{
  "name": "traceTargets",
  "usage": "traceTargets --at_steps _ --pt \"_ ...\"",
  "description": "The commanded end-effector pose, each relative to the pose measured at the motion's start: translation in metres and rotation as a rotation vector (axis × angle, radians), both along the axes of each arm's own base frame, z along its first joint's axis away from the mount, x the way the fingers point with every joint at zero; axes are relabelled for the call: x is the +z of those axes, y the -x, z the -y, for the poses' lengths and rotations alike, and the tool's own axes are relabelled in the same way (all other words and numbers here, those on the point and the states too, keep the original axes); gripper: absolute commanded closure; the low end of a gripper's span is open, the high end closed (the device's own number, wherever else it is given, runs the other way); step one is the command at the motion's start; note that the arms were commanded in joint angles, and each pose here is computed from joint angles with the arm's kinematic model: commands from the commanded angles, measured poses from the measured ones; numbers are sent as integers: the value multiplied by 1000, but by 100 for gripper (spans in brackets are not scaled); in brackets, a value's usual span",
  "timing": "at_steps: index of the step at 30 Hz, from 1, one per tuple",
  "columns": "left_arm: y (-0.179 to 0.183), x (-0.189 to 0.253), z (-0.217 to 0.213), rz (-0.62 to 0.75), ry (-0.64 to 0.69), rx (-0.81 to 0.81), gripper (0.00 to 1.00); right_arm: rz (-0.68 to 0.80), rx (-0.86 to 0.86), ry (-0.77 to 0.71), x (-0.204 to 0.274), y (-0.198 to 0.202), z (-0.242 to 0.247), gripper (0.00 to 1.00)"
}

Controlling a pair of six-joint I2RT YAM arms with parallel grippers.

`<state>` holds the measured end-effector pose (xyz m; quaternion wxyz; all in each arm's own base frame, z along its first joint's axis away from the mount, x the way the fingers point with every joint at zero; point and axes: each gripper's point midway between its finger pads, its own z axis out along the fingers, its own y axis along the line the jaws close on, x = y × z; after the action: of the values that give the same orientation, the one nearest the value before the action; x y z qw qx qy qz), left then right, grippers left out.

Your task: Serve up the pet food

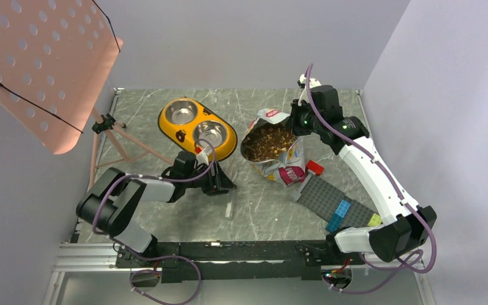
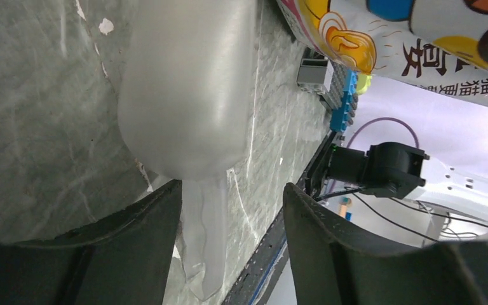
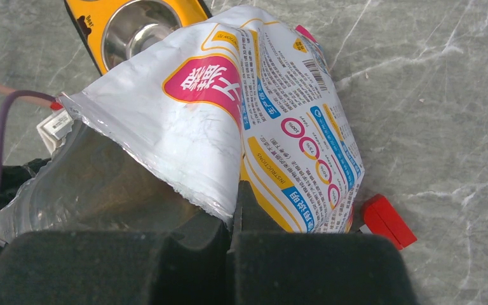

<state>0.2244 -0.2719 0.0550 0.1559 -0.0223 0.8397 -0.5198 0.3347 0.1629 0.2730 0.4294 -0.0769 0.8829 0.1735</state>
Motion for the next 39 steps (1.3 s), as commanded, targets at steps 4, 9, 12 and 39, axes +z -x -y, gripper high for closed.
traceTargets --at_steps 4,9,12,39 --pt "14 -2 -13 110 -292 -62 30 82 0 -51 41 10 4 100" --pt "17 0 -4 199 -405 -31 12 71 -1 -52 37 11 3 100" --pt "20 -7 3 260 -498 -12 12 58 1 -59 34 12 2 100" --pt "26 -83 -20 754 -915 424 54 42 10 -42 -18 21 5 100"
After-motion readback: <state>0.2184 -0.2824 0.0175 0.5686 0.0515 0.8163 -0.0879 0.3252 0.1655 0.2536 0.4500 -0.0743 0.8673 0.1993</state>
